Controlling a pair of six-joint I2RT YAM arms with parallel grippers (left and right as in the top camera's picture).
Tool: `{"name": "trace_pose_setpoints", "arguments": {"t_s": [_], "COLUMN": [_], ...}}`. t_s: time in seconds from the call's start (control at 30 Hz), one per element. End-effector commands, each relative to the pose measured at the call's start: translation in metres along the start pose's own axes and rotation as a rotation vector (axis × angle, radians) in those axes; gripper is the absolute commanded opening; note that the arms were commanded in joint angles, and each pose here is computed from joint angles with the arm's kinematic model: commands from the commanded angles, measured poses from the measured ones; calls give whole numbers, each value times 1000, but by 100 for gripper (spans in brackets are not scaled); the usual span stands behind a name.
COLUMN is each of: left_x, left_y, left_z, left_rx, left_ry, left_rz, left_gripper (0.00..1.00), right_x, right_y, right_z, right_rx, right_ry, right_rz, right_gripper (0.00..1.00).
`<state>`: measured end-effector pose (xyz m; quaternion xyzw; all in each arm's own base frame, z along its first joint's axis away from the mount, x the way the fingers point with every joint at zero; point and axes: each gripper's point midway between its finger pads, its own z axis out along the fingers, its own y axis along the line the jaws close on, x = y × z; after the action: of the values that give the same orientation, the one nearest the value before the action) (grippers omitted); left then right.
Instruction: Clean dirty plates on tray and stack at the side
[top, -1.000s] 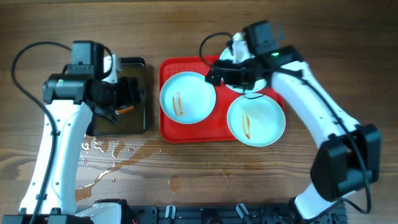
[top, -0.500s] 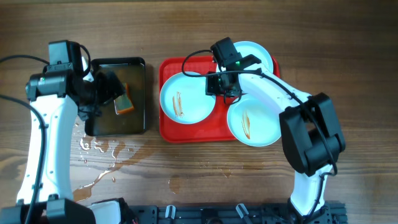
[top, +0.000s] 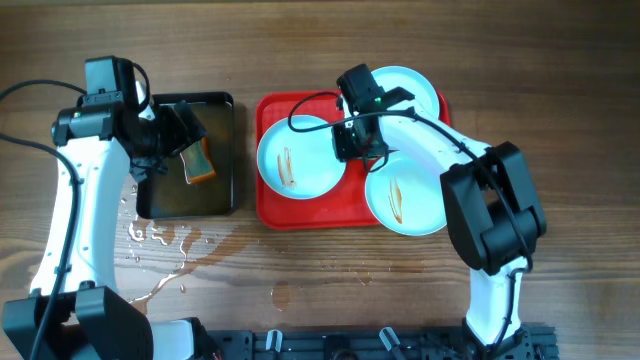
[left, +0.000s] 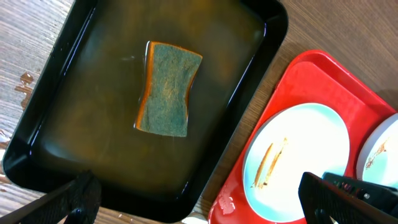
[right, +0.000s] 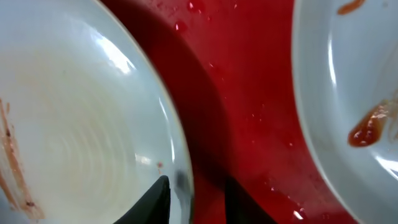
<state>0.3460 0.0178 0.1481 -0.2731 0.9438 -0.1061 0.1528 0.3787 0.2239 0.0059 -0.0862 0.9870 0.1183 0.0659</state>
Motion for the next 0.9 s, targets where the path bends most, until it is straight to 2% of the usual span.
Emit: {"name": "trace_pose_setpoints", "arguments": {"t_s": [0.0,0.13,0.2,0.27,0.33,0.47,0.53,0.57,0.6,0.67,0.7,0.73,0.77,0.8,0.87], "left_x": [-6,-6,-4,-2,0,2,3,6,7,7,8,8,8,7,5], "left_y": [-4,-3,-2,-1,2,-2,-8,-13,-15,-17,-13,-4,4,9,17], "left_z": [-1,1,5,9,16,35,49,60,67,85,92,99,105,108,110], "left_rx": [16,15,14,12,4,-6,-7,-8,-8,-22,-47,-88,-126,-148,-176], "left_ry": [-7,-7,-3,2,18,50,68,81,89,103,108,113,119,119,116], "left_rz": [-11,-11,-12,-12,-15,-2,17,34,42,55,55,54,51,49,42], "left_gripper": [100,100,98,98,96,90,72,54,43,35,34,35,56,69,78], "right_x": [-2,1,-2,-3,-3,-2,-2,-2,-1,-2,-2,-4,-5,-5,-5], "right_y": [11,7,7,6,1,-4,0,2,2,1,2,3,4,5,5], "right_z": [6,15,15,15,16,17,17,17,17,17,17,17,17,17,17], "right_rx": [-66,-48,-51,-46,-15,8,-15,-23,-22,-22,-24,-30,-38,-41,-40], "right_ry": [26,36,23,16,10,5,11,14,15,14,11,5,1,2,2], "right_rz": [101,273,310,320,318,268,268,267,266,266,266,265,264,265,265], "right_gripper": [30,29,24,17,4,4,4,4,4,4,4,4,4,4,4]}}
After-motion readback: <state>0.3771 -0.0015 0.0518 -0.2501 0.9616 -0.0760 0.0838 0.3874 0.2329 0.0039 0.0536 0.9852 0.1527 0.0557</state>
